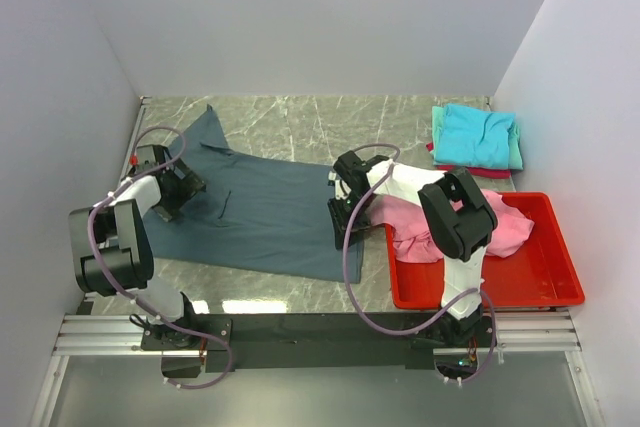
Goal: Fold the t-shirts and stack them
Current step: Fold the tshirt
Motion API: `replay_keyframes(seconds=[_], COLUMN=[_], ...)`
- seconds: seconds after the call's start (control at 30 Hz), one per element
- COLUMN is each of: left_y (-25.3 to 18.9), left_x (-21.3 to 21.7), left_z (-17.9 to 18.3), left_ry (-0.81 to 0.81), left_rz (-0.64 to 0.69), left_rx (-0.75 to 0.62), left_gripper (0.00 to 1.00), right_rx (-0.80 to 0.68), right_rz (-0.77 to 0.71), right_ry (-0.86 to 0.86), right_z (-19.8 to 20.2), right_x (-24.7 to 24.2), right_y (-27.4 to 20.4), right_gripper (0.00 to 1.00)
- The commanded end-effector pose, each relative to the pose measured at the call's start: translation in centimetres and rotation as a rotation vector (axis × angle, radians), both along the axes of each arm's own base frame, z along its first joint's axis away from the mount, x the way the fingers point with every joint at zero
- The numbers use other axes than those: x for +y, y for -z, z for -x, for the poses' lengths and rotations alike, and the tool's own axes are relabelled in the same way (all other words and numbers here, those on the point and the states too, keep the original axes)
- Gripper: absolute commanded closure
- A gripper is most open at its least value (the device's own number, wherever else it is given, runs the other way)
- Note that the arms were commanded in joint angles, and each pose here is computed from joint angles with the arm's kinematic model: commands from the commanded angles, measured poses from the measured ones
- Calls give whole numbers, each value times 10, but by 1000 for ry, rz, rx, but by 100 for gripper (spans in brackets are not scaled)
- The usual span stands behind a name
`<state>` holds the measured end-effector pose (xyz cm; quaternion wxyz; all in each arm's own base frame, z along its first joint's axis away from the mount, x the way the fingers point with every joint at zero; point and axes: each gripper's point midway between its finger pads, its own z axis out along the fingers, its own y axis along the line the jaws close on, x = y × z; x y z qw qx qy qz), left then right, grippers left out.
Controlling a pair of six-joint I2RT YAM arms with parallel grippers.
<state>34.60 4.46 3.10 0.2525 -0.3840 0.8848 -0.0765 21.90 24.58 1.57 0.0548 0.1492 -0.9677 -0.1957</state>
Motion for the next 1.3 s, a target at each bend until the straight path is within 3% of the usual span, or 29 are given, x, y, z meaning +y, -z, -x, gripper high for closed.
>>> replay_keyframes(seconds=[0.0, 0.27, 0.57, 0.9, 1.27], left_y=[15, -77, -87, -48, -33], left_x=[2, 20, 8, -17, -19], left_z=[49, -46, -131, -170, -185], left_ry=[-36, -43, 3, 43, 47], left_rz=[1, -26, 6, 36, 31], left_rx=[207, -27, -85, -45, -32], left_gripper=[1, 1, 1, 1, 19], right_rx=[44, -119, -214, -248, -304], right_rz=[187, 141, 93, 84, 110], right_ry=[-46, -44, -5, 15, 93], right_z=[23, -23, -50, -60, -83], right_x=[-38, -16, -1, 5, -3], right_y=[16, -38, -73, -81, -83], right_gripper=[62, 62, 62, 62, 62])
